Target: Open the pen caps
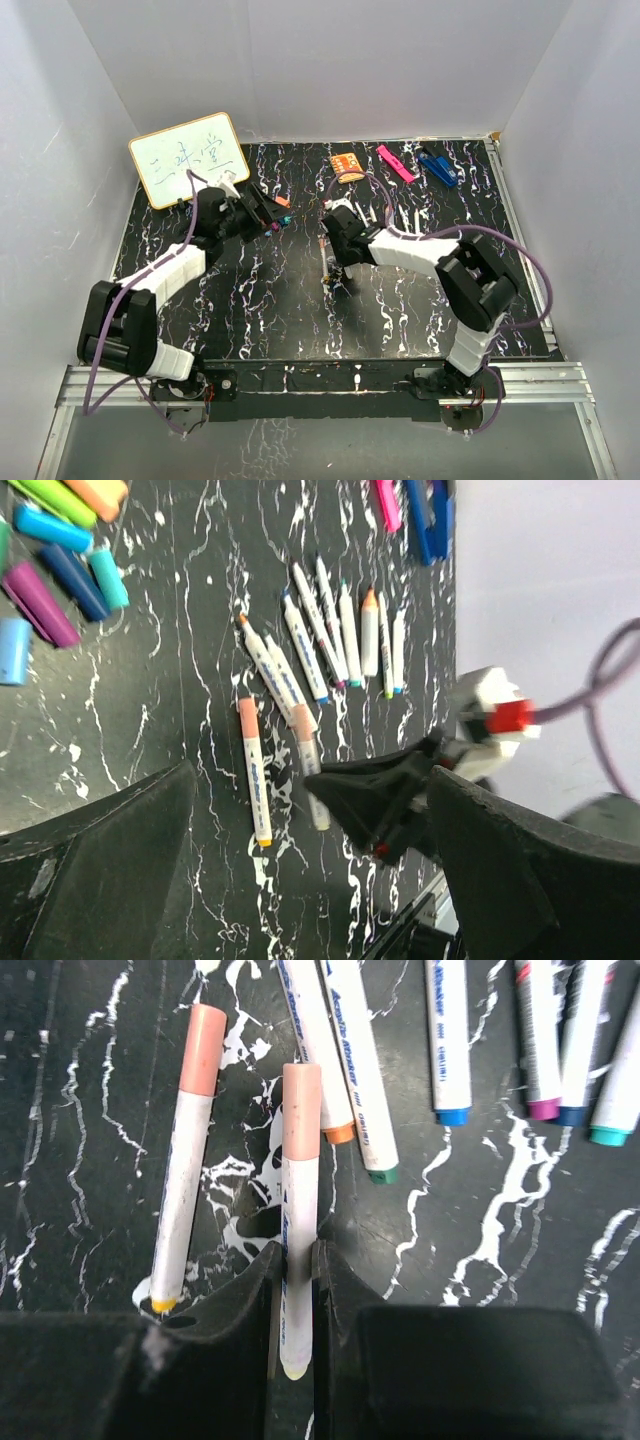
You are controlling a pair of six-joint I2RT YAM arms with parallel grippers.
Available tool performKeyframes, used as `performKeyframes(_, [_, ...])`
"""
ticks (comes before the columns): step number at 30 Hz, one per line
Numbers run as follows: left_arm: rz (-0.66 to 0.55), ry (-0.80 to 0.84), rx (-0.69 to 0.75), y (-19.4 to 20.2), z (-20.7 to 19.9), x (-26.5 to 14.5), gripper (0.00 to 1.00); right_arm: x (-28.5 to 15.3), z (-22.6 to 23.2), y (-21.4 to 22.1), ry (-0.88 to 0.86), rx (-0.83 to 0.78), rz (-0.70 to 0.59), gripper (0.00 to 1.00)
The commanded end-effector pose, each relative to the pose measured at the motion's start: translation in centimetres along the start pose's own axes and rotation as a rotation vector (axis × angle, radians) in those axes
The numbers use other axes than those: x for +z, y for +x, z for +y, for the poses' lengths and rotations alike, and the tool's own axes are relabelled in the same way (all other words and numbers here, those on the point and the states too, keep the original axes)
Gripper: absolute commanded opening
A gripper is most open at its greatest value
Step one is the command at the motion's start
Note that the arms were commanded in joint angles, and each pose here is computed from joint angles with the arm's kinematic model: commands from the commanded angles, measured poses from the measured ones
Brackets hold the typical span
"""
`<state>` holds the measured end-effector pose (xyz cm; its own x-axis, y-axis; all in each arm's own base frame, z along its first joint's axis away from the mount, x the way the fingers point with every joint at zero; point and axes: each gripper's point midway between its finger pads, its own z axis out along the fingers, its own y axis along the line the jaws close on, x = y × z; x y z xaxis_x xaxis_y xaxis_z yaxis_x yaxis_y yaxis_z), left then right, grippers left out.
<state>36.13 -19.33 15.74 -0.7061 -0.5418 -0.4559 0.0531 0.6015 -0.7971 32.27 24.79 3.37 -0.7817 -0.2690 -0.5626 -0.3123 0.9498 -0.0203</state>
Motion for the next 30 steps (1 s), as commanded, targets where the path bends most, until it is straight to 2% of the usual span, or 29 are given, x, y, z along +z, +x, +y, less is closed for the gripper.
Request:
performKeyframes(1, [0.026,0.022,0.003,1.1,-1.2,1.5,0.98,-4.2,-0.3,-5.7,-0.027,-0.009,-0.221,0.00])
performKeyframes(9, [0.094,0.056,0.015,3.5,-3.0,4.1,0.95,-7.1,1.3,-8.3,-0.142,-0.038,-0.326,0.00])
performKeyframes(19, [0.106,0.113,0.026,4.2,-5.7,5.9,0.92,-8.2,2.5,-9.2,-0.207,-0.058,-0.350,0.00])
performKeyframes(25, [0.135,0.140,0.021,5.5,-6.3,7.0,0.85,-9.0,3.3,-9.7,-0.237,-0.076,-0.373,0.00])
performKeyframes(30, [0.153,0.153,0.023,6.4,-6.7,7.6,0.75,-9.6,3.6,-10.1,-0.251,-0.083,-0.391,0.00])
